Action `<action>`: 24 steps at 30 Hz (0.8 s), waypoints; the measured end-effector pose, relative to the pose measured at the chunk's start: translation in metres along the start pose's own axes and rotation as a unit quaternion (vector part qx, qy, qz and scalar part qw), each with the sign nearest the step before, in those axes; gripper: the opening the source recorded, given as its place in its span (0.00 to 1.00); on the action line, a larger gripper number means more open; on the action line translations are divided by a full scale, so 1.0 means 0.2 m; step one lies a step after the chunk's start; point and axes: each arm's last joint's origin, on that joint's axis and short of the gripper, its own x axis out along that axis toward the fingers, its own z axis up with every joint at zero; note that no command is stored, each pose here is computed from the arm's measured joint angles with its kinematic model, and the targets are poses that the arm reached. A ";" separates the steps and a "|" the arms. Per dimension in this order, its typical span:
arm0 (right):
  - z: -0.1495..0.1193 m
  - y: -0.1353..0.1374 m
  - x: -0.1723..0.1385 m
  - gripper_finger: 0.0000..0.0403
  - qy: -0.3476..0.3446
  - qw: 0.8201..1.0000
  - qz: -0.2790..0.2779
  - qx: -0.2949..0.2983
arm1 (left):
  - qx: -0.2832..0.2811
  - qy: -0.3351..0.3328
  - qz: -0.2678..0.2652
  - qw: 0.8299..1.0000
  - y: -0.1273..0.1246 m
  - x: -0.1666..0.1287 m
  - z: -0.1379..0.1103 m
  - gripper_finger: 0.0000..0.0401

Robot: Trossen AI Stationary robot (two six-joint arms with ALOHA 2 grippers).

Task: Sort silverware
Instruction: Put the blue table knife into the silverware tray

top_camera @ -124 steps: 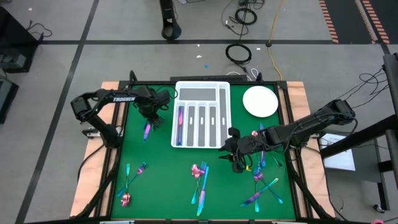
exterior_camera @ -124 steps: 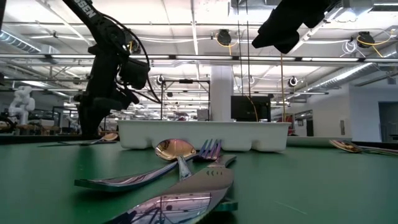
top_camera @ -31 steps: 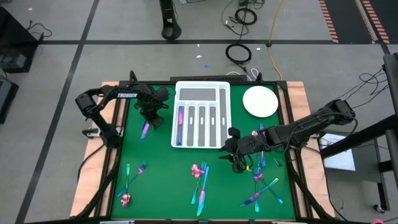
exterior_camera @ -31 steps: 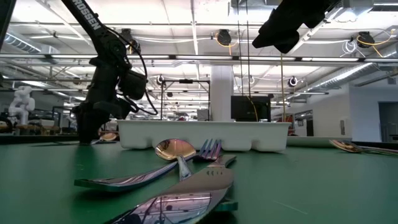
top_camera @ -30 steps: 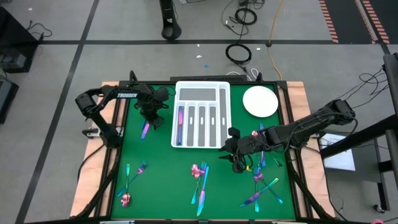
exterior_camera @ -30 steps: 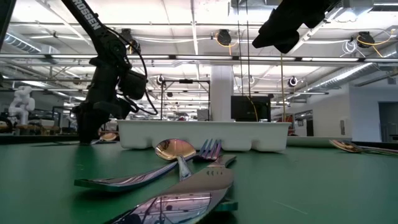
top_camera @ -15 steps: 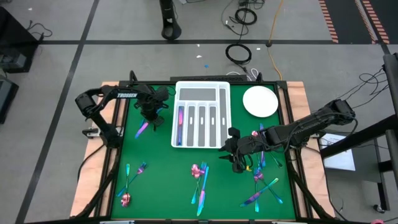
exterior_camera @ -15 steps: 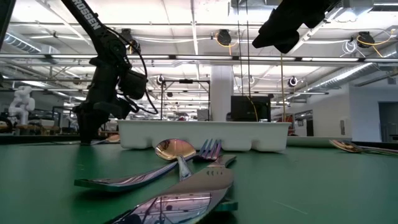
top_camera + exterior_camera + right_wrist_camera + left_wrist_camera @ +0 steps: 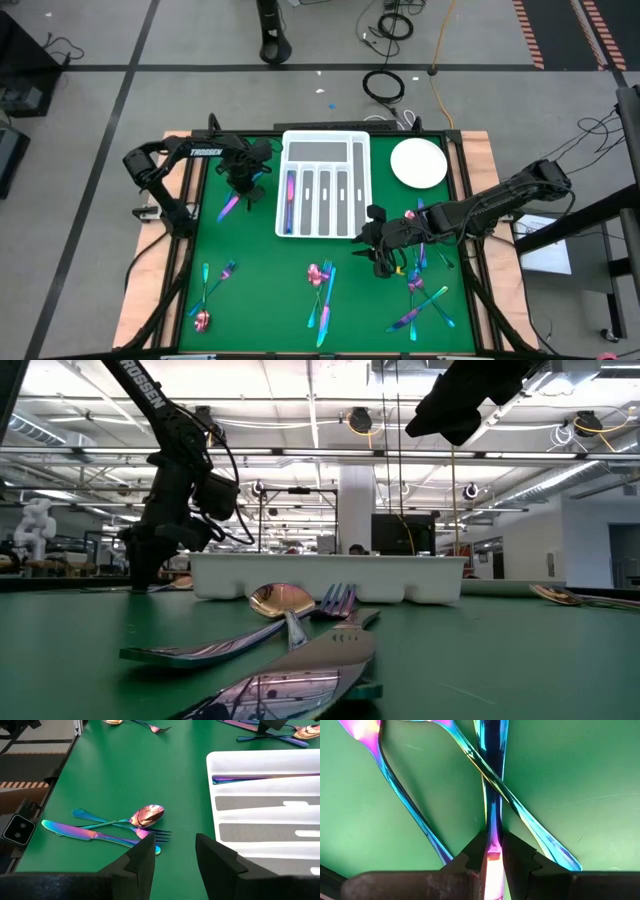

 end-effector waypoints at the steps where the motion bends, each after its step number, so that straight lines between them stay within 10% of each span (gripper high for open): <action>1: 0.00 0.00 0.00 0.32 0.000 1.000 0.000 0.000 | -0.003 0.000 0.000 1.000 0.00 0.00 0.00 0.13; 24: 0.03 0.01 0.00 0.32 -0.034 0.999 0.008 -0.033 | -0.039 0.073 0.004 0.997 0.01 -0.09 -0.04 0.13</action>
